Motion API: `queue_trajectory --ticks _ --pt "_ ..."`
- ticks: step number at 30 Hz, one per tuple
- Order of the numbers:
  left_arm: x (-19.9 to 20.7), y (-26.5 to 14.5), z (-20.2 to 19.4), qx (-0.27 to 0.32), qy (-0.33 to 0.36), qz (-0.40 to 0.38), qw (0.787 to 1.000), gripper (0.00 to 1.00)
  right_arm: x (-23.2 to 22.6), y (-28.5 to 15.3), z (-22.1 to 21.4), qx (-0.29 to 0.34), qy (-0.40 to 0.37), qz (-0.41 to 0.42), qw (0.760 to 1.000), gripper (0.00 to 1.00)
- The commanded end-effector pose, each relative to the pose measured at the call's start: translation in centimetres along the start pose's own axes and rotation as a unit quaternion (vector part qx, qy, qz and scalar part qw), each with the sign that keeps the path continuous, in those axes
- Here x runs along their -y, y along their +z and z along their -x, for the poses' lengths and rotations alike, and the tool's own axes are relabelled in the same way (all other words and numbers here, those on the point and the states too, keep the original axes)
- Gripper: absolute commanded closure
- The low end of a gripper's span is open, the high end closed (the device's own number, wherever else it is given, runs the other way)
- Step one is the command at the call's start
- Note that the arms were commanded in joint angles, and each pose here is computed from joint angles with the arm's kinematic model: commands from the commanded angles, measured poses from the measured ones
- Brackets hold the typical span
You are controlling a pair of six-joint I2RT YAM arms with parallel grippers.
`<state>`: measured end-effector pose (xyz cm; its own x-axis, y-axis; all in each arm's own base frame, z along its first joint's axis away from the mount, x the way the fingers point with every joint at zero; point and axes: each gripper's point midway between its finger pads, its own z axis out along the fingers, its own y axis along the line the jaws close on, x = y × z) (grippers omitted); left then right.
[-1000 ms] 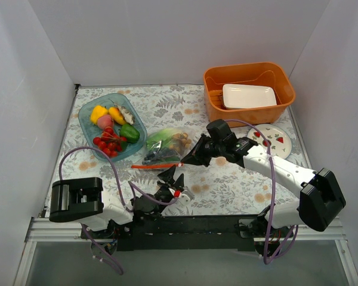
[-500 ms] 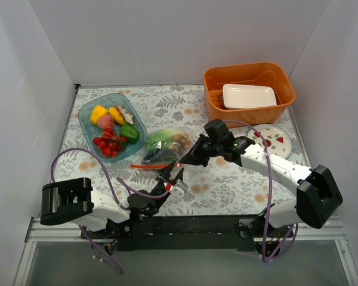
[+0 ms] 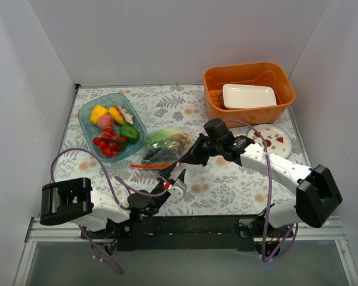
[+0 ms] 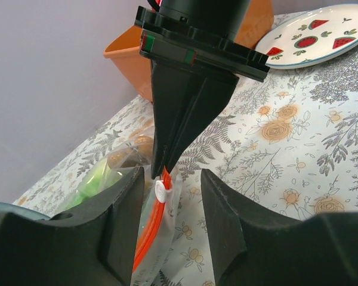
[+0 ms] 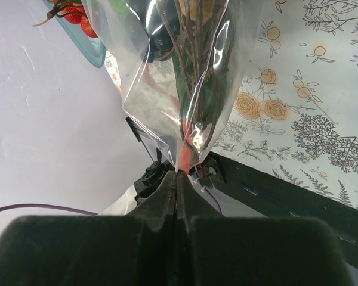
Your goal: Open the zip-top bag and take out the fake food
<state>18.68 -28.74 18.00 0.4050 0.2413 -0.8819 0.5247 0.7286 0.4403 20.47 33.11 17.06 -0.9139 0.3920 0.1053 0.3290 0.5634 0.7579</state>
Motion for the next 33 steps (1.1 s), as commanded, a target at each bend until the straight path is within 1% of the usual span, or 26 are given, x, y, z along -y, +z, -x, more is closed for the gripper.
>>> queue_trajectory --ticks 1,4,15,19,24,29,33 --pt "-0.9 0.6 1.4 0.020 -0.027 0.023 0.999 0.59 -2.6 -0.5 -0.1 -0.001 -0.007 0.033 0.999 0.99" --pt "-0.6 0.6 0.8 0.011 -0.022 0.017 1.000 0.60 -2.7 -0.6 -0.1 0.000 -0.007 0.035 0.999 0.99" --pt "-1.0 1.3 0.2 0.001 -0.017 0.029 0.999 0.62 -3.0 -1.0 -0.3 -0.001 -0.011 0.041 0.999 0.99" --pt "-0.4 1.4 -0.2 -0.006 -0.008 0.018 1.000 0.64 -3.1 -1.1 -0.3 -0.001 -0.011 0.043 0.999 0.99" --pt "0.0 1.3 -0.7 -0.016 0.002 0.006 1.000 0.64 -3.3 -1.2 -0.3 -0.001 -0.012 0.045 0.999 0.99" --pt "-0.5 1.2 -0.7 -0.017 0.009 0.015 1.000 0.64 -3.0 -1.1 -0.5 -0.005 -0.011 0.045 0.999 0.99" --pt "-0.5 1.4 -0.8 -0.018 0.016 0.020 1.000 0.72 -2.9 -1.1 -0.6 -0.008 -0.012 0.043 0.999 0.99"
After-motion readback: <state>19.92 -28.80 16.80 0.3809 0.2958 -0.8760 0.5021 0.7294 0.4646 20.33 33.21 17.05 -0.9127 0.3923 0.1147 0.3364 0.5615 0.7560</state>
